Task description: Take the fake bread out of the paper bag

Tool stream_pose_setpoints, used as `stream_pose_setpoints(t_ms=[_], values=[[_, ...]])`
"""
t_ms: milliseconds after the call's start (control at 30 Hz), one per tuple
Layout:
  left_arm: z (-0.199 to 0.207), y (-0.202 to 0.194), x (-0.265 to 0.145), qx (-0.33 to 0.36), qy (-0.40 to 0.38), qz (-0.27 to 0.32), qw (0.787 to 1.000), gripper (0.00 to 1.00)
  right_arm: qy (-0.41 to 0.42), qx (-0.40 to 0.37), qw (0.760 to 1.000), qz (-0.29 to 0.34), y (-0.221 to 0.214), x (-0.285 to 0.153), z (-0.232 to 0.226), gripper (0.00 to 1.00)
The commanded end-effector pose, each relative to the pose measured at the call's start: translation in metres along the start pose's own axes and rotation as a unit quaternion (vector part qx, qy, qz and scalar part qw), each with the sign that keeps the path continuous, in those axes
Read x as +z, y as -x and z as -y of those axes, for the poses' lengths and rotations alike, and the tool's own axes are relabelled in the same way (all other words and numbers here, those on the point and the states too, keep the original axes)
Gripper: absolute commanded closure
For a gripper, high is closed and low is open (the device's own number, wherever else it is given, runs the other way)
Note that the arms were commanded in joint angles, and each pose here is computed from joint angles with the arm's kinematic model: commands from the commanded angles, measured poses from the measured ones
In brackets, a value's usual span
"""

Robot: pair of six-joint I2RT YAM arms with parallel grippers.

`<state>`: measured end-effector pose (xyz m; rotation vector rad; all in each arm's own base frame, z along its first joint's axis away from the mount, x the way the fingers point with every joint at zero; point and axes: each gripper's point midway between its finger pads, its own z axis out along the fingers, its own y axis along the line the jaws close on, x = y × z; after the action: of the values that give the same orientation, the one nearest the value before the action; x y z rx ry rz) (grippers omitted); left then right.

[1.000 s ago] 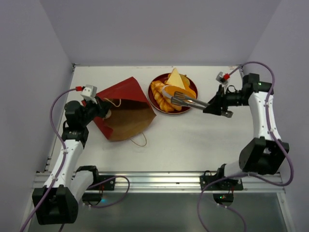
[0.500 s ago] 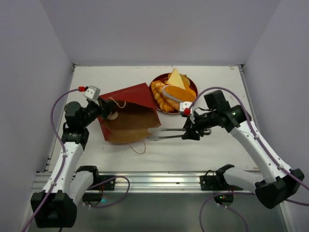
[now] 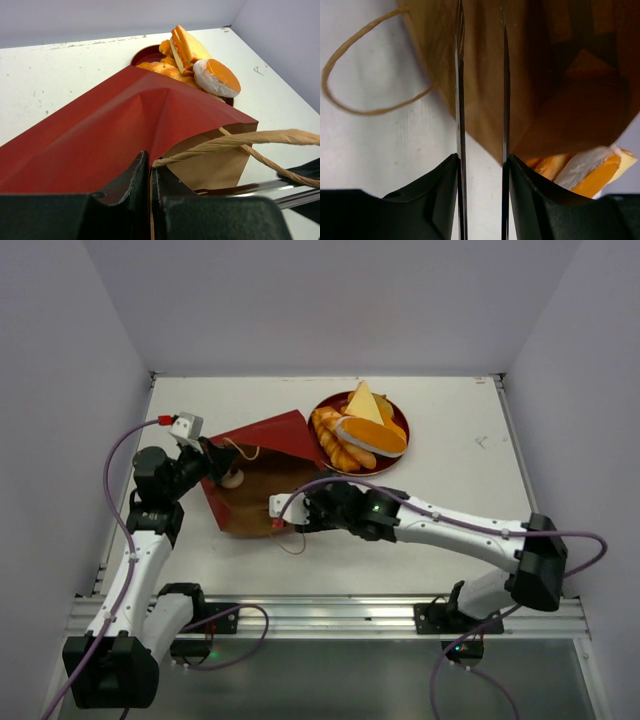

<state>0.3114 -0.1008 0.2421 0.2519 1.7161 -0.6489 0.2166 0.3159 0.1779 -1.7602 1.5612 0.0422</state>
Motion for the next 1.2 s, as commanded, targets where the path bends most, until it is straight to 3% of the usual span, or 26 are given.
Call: stream_pose_setpoints(t_ms=[0,467,1167], values=[[0.003,0.006,0.000,-0.014,-0.001,0.006,1.000,0.88,-0.157,-0.033,0.987,-0.008,0.033,0.006,0.056,0.54],[0.009,0.000,0.000,-0.030,-0.017,-0.004,0.999,0.88,-0.195,-0.125,0.972,-0.048,0.064,0.084,0.045,0.51],[0.019,0.002,-0.007,-0.034,-0.032,0.000,0.999,0.88,-0.178,-0.154,0.970,-0.065,0.074,0.126,0.031,0.50]])
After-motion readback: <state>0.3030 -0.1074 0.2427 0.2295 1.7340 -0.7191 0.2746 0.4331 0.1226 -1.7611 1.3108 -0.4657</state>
